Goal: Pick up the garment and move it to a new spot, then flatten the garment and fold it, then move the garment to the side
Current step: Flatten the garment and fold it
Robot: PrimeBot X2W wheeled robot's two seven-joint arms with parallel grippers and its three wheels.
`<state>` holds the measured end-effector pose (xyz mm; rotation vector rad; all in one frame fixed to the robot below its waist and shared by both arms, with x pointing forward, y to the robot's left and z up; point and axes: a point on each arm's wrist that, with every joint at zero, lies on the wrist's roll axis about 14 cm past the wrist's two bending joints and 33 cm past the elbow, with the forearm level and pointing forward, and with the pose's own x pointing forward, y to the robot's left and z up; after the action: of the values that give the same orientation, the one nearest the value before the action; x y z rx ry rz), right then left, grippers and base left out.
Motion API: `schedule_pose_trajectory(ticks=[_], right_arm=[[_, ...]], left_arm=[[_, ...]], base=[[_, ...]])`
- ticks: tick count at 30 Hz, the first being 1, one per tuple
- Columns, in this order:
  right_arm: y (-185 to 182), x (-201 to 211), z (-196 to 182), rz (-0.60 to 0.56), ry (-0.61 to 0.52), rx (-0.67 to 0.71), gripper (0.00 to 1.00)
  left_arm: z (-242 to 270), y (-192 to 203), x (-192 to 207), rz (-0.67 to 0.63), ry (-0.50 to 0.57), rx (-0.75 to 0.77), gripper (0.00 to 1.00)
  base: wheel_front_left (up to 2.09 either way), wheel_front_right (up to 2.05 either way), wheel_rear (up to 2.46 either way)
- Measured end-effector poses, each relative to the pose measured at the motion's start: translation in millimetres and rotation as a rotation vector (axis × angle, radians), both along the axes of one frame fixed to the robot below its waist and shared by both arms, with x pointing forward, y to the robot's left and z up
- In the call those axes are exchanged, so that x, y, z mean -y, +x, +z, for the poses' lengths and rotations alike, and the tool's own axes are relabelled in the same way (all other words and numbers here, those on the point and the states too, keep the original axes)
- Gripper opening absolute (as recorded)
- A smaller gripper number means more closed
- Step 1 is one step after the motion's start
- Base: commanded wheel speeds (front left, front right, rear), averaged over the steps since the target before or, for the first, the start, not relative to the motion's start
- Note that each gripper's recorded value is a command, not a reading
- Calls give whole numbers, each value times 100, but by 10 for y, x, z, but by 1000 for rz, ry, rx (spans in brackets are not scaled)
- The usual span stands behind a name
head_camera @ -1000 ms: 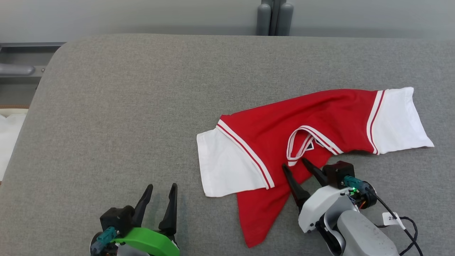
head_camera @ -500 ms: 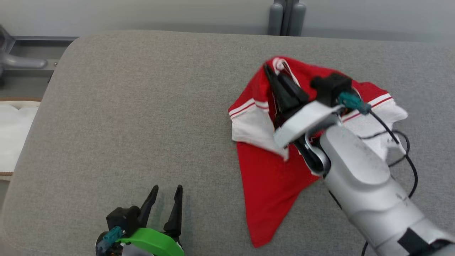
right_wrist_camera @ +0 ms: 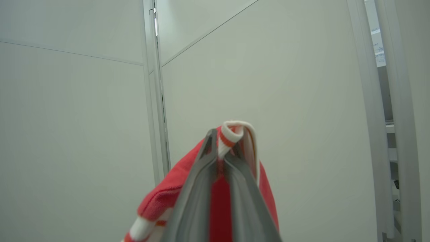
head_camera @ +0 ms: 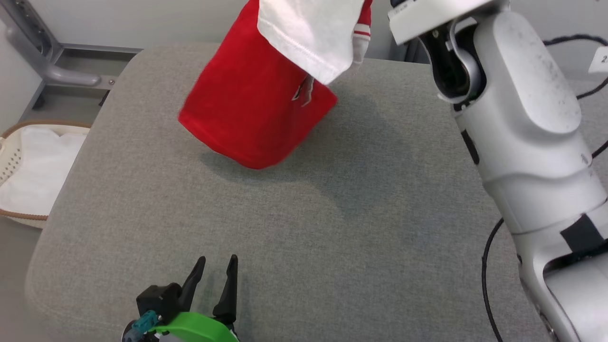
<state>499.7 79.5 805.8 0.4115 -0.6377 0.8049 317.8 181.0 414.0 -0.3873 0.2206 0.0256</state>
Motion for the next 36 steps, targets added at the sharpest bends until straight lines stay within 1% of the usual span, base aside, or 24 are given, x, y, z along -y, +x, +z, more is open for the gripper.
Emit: schedule_pose_trajectory(ticks=[2, 3, 6, 8, 11, 12, 14, 15, 16, 17, 20, 22, 25, 26, 29, 31, 36], right_arm=[[49, 107, -255, -27, -8, -61, 0], [71, 171, -466, -44, -22, -107, 0], [123, 446, -1293, -119, -75, -295, 0], [103, 827, -2015, -209, -97, -475, 0], [-61, 1535, -2822, -372, -112, -676, 0], [-143, 1764, -3028, -427, -120, -727, 0], [-303, 2064, -3300, -503, -178, -778, 0], [-372, 2210, -3402, -542, -185, -804, 9], [-422, 2330, -3474, -574, -188, -825, 48], [-474, 2452, -3539, -608, -208, -838, 100], [-577, 2711, -3632, -682, -286, -842, 100], [-572, 2789, -3543, -717, -357, -786, 100], [-538, 2779, -3351, -750, -392, -702, 100], [-529, 2756, -3310, -754, -398, -683, 100], [-503, 2669, -3239, -752, -369, -659, 100], [-481, 2635, -3232, -745, -380, -646, 100], [-349, 2424, -3206, -674, -329, -636, 100]], left_arm=[[-2, -4, -7, 2, 1, 1, 100], [-1, 1, 6, -2, 1, 2, 100], [9, 47, 71, -27, 3, 9, 100], [36, 106, 131, -49, 3, 20, 100], [55, 179, 220, -85, 8, 29, 100], [66, 207, 258, -99, 9, 34, 100], [66, 246, 317, -124, 14, 36, 100], [63, 266, 344, -135, 15, 36, 100], [61, 281, 371, -145, 15, 36, 100], [56, 297, 397, -155, 15, 35, 100], [55, 346, 474, -183, 19, 37, 100], [57, 380, 501, -192, 20, 39, 100], [77, 454, 509, -196, 24, 47, 100], [95, 488, 515, -200, 28, 53, 100], [175, 671, 545, -219, 44, 83, 100], [240, 819, 541, -232, 64, 106, 100], [334, 1255, 553, -282, 110, 140, 100]], base=[[0, 0, 0], [0, 0, 0], [0, 0, 0], [0, 0, 0], [0, 0, 0], [0, 0, 0], [0, 0, 0], [0, 0, 0], [0, 0, 0], [0, 0, 0], [0, 0, 0], [0, 0, 0], [0, 0, 0], [0, 0, 0], [0, 0, 0], [0, 0, 0], [0, 0, 0]])
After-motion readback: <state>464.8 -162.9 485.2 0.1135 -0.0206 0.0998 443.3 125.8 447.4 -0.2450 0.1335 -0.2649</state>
